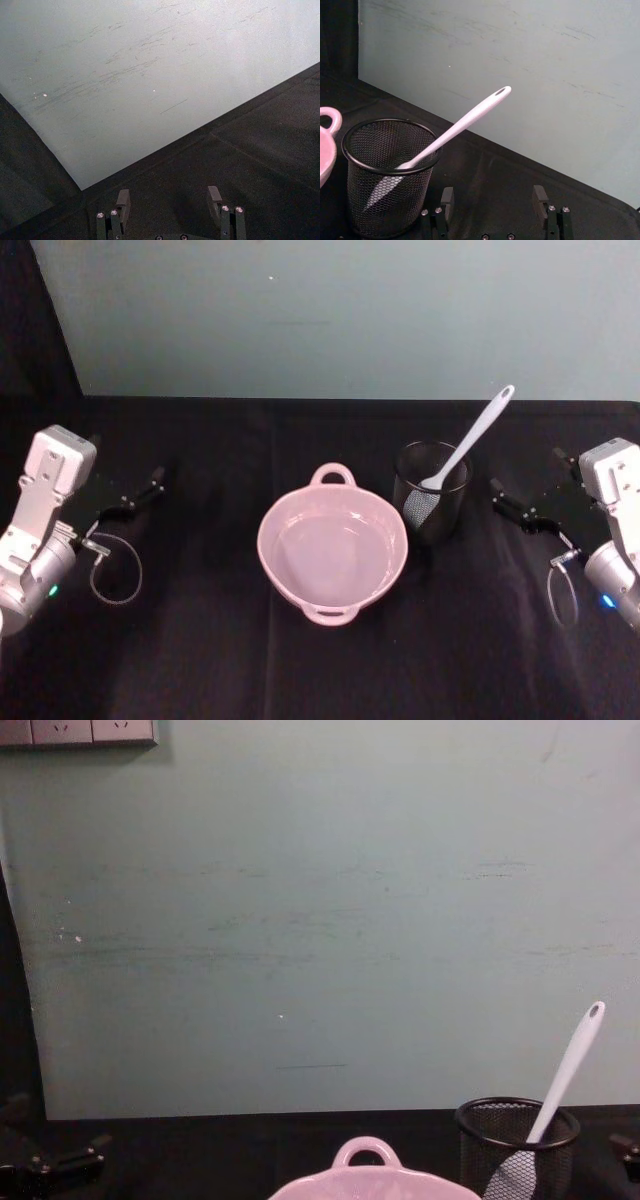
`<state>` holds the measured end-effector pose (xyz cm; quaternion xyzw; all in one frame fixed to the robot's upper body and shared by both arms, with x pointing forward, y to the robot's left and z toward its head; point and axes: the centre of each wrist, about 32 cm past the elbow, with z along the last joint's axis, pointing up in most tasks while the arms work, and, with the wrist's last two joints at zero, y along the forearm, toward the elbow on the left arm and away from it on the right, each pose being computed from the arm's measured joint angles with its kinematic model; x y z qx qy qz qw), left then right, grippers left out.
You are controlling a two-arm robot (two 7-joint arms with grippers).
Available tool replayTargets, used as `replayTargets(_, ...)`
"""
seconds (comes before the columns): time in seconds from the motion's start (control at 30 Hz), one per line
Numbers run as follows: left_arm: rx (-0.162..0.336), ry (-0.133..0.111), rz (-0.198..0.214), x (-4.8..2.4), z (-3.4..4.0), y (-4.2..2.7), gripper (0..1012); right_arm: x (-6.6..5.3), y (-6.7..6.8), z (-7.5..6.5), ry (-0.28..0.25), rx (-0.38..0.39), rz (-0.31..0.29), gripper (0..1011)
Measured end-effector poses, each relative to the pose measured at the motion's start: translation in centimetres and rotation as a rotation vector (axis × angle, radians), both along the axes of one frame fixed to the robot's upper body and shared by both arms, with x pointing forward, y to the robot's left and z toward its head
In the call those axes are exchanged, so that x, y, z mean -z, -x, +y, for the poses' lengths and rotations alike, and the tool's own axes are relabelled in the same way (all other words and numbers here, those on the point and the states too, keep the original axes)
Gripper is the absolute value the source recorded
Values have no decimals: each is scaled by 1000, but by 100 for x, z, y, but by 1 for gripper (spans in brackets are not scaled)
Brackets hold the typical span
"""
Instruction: Use the one hand to pick up the spoon and stir the clear water in the bowl.
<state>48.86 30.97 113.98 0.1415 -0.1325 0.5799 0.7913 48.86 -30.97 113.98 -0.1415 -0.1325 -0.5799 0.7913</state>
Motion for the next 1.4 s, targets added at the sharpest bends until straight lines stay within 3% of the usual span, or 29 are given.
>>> replayTargets(0.27, 0, 0, 0, 0, 0, 0, 1011, -34, 37, 0, -7, -18, -4, 1003)
replayTargets(0.43, 0, 0, 0, 0, 0, 0, 1011, -135, 122, -25, -73, -52, -8, 1003)
replayTargets(0.53, 0, 0, 0, 0, 0, 0, 1011, -234, 185, -55, -173, -90, -8, 1002)
replayTargets(0.57, 0, 0, 0, 0, 0, 0, 1011, -234, 185, -55, -173, -90, -8, 1002)
replayTargets(0.6, 0, 0, 0, 0, 0, 0, 1011, -264, 196, -76, -234, -106, 1, 1002)
replayTargets(0.63, 0, 0, 0, 0, 0, 0, 1011, -271, 199, -79, -258, -112, 5, 1003)
replayTargets(0.67, 0, 0, 0, 0, 0, 0, 1011, -290, 203, -90, -328, -125, 16, 1003)
replayTargets(0.77, 0, 0, 0, 0, 0, 0, 1011, -300, 198, -105, -425, -141, 32, 1002)
replayTargets(0.8, 0, 0, 0, 0, 0, 0, 1011, -300, 187, -110, -492, -150, 45, 1003)
replayTargets(0.87, 0, 0, 0, 0, 0, 0, 1011, -297, 174, -114, -552, -155, 61, 1003)
replayTargets(0.9, 0, 0, 0, 0, 0, 0, 1011, -299, 157, -111, -614, -159, 80, 1003)
replayTargets(0.97, 0, 0, 0, 0, 0, 0, 1011, -303, 136, -107, -661, -160, 96, 1002)
replayTargets(1.0, 0, 0, 0, 0, 0, 0, 1011, -314, 106, -103, -710, -159, 120, 1003)
replayTargets(1.1, 0, 0, 0, 0, 0, 0, 1011, -341, 45, -87, -775, -152, 170, 1002)
replayTargets(1.23, 0, 0, 0, 0, 0, 0, 1011, -406, -53, -63, -815, -120, 241, 1002)
replayTargets(1.4, 0, 0, 0, 0, 0, 0, 1011, -474, -165, -30, -812, -85, 306, 1002)
